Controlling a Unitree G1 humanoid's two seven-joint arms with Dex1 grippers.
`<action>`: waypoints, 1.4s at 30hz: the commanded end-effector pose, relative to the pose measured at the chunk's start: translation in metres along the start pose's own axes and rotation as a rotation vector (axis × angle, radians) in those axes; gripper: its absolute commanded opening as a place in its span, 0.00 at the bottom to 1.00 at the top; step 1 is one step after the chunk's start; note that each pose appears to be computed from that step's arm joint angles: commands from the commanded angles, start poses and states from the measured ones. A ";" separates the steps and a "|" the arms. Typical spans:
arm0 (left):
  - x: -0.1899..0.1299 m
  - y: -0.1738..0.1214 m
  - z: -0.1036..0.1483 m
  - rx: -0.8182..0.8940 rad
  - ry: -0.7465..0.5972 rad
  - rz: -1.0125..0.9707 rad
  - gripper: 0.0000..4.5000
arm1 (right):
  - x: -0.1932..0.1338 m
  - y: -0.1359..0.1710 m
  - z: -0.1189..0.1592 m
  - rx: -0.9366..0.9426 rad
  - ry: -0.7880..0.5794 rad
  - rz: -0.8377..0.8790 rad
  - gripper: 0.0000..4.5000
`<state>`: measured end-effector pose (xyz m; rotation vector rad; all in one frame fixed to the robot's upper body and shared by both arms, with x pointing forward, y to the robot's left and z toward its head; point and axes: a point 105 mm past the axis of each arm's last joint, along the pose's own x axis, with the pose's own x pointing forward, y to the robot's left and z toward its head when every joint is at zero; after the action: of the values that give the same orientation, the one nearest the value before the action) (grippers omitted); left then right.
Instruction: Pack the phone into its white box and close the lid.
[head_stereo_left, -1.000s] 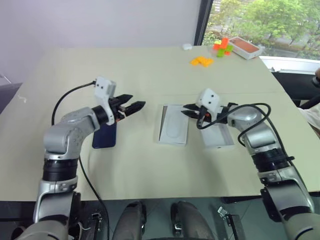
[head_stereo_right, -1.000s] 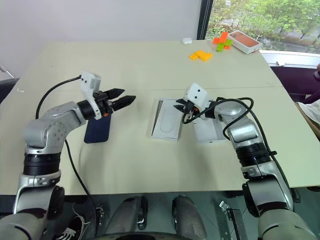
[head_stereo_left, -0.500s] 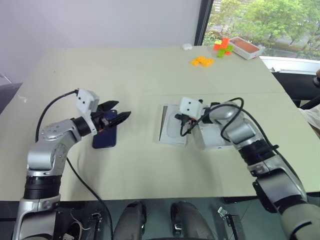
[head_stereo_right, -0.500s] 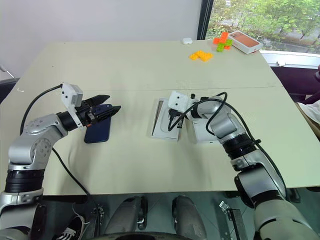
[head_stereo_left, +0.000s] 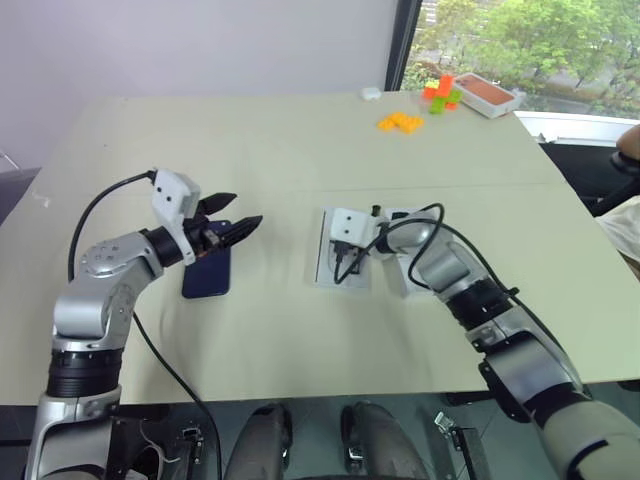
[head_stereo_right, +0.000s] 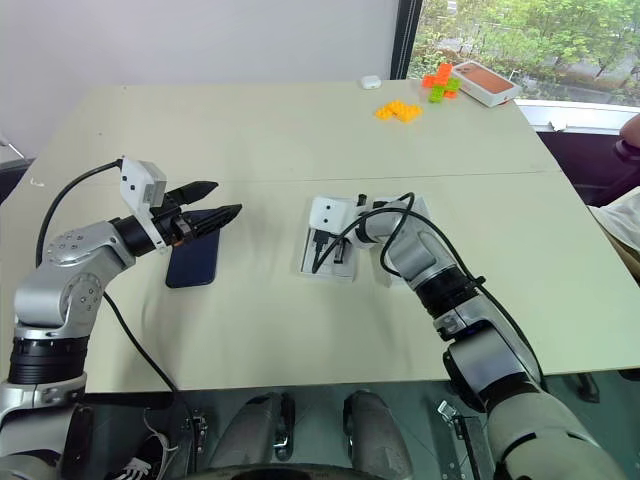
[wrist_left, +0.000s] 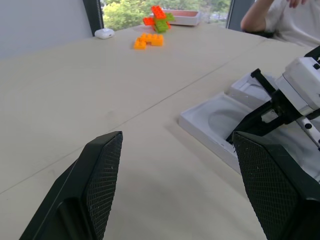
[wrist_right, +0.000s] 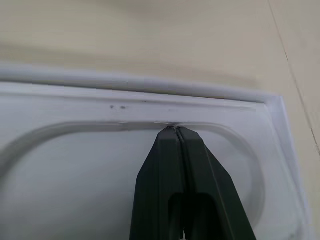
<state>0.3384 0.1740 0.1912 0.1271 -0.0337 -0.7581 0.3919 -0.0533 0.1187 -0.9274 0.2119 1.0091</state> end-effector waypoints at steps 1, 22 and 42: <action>0.001 0.003 0.014 0.048 -0.026 0.009 0.83 | -0.001 -0.007 0.015 0.000 -0.042 -0.017 0.01; -0.001 0.003 0.008 0.047 -0.016 0.017 0.83 | -0.011 -0.011 -0.008 -0.102 0.022 -0.029 0.01; -0.015 0.003 0.003 0.036 0.007 -0.012 0.83 | -0.070 -0.038 0.043 0.201 -0.407 -0.024 0.01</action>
<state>0.3332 0.1841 0.1814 0.1452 0.0095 -0.7607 0.3779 -0.0704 0.1842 -0.5694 0.0201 1.0951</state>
